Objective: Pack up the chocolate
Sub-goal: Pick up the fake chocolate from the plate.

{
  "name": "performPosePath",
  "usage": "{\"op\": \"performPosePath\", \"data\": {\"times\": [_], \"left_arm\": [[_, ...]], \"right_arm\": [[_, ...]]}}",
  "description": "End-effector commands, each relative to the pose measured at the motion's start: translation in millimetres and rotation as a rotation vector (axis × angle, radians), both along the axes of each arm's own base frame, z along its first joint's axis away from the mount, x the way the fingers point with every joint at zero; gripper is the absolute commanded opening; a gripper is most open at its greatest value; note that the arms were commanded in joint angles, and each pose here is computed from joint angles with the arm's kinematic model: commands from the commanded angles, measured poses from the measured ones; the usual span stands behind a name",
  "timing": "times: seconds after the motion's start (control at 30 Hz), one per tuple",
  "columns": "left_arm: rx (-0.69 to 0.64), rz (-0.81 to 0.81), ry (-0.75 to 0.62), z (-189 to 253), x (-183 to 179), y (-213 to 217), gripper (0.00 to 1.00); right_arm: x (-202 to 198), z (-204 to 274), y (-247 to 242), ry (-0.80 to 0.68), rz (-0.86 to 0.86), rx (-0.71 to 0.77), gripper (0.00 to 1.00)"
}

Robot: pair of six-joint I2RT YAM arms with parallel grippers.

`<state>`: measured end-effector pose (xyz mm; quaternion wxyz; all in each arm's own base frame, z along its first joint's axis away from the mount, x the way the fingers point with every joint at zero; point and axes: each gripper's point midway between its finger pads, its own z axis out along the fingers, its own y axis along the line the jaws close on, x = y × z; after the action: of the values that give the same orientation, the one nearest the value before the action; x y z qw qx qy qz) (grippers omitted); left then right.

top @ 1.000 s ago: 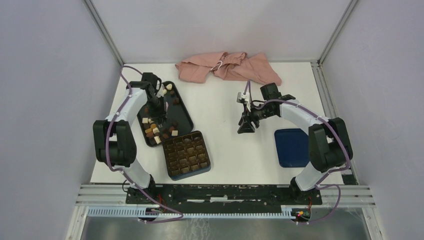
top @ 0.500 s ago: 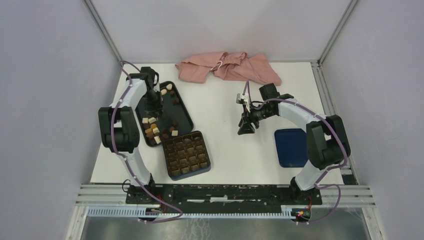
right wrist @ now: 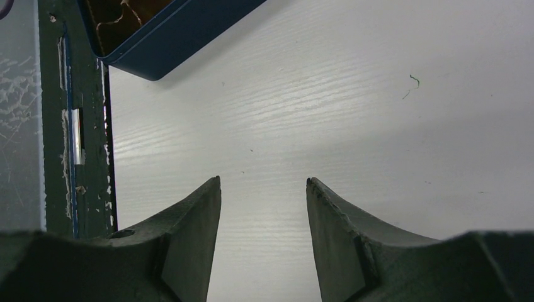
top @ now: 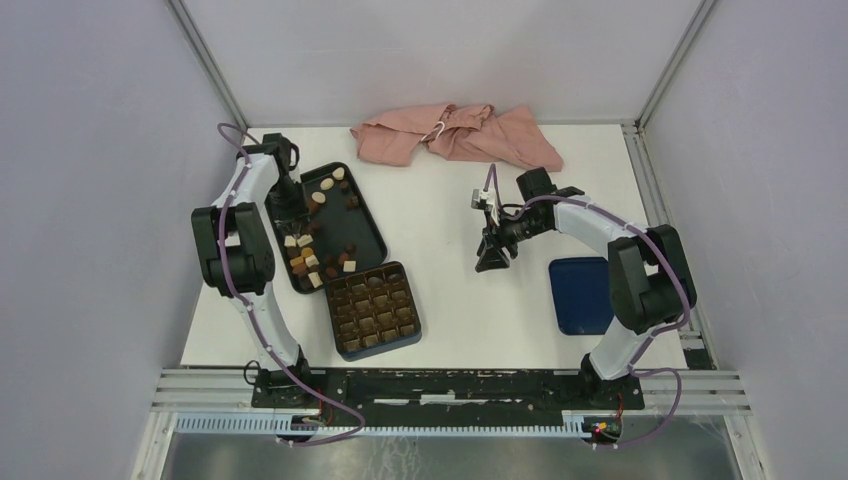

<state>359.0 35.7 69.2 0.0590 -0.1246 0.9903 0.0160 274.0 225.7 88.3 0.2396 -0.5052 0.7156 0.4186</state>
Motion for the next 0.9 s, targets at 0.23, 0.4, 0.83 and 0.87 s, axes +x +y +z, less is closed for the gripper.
{"op": "performPosePath", "data": {"times": [0.23,0.4,0.83,0.87], "left_arm": [[-0.043,-0.042,-0.023,3,2,0,0.35],[-0.106,-0.056,-0.013,-1,1,-12,0.33],[-0.220,-0.108,-0.013,-2,3,-40,0.32],[-0.215,-0.108,-0.011,-3,3,-40,0.33]], "right_arm": [[8,12,4,-0.033,0.022,0.034,0.58],[8,13,4,-0.035,0.023,0.036,0.59],[8,13,4,-0.037,0.027,0.033,0.59],[8,14,3,-0.037,0.026,0.033,0.59]]}}
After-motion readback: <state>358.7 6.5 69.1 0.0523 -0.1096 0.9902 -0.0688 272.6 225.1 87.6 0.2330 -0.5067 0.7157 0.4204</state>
